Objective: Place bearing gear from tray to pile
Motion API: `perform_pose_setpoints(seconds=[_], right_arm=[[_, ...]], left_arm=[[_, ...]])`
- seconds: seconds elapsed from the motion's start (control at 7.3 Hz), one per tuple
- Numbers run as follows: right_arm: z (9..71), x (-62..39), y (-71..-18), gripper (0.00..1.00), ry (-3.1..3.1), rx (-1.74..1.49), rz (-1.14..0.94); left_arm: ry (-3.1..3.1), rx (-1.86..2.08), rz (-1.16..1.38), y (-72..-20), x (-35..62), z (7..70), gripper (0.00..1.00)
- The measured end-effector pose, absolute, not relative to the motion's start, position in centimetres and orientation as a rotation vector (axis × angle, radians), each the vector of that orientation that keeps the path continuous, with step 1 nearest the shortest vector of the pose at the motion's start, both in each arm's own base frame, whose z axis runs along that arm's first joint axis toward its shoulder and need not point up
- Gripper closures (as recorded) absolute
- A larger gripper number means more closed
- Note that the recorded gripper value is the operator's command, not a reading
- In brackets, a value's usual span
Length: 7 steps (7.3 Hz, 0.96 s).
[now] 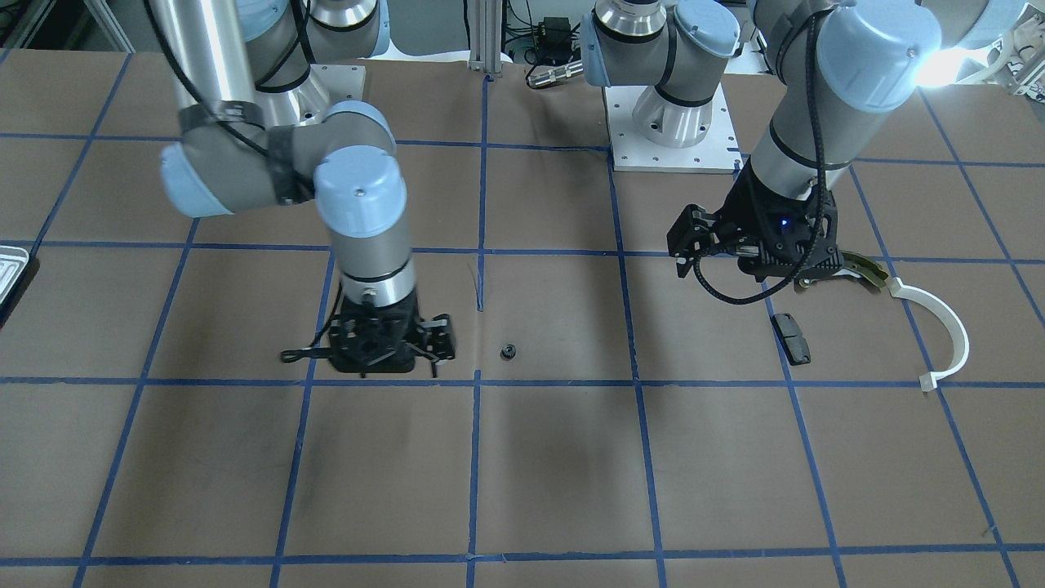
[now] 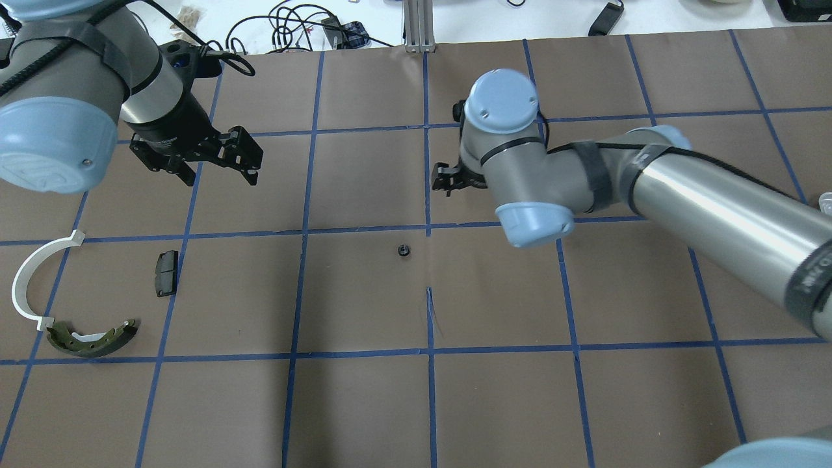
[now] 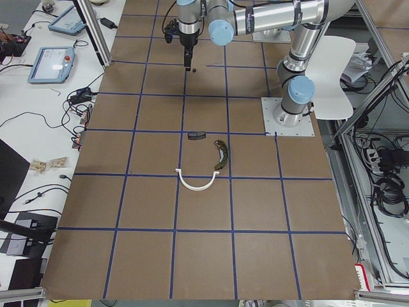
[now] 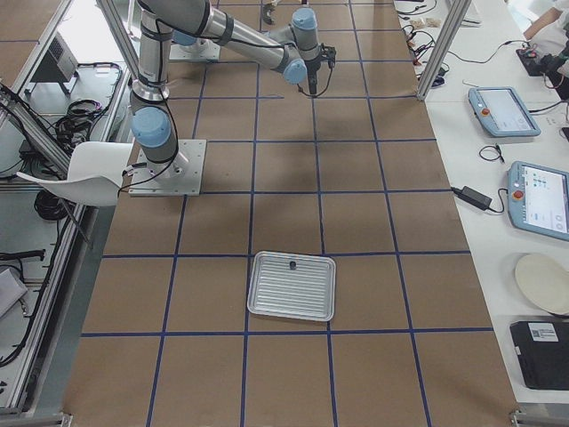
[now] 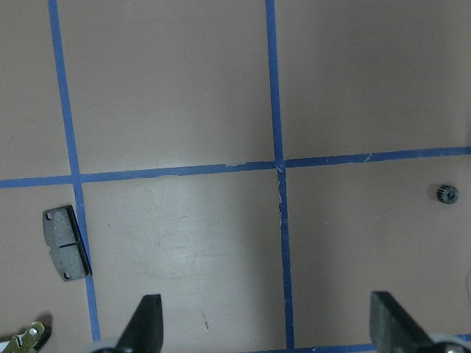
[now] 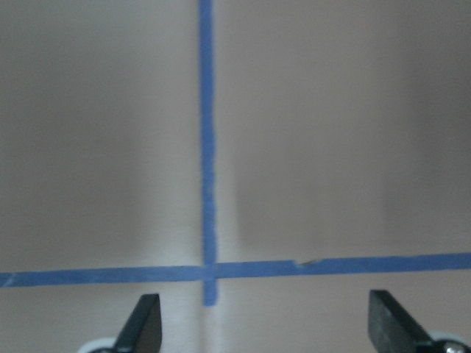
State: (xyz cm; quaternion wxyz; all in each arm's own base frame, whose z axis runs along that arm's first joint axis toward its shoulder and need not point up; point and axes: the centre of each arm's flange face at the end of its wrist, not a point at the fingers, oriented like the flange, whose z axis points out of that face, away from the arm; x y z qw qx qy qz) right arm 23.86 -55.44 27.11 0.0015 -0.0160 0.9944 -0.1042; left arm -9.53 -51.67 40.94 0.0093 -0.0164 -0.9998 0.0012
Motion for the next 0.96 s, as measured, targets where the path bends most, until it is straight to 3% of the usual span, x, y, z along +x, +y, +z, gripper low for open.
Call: perform_pose_setpoints(seconds=[0.41,0.69,0.96], right_arm=[[31.0,1.0,-58.6,0.0,3.203,-0.46,-0.253],[31.1,-14.4,-56.1,0.03,3.204,-0.628,-0.191],[28.7,-26.6,-50.4,0.02,3.132,-0.828,-0.134]], left_arm=[[-3.121,-0.085,-0.056,-52.8,-15.4,36.7,0.0],[-3.119,-0.17,-0.062,-53.2,-21.2,33.0,0.0],[-3.113,-0.24,-0.06,-53.3,-26.1,28.9,0.0]])
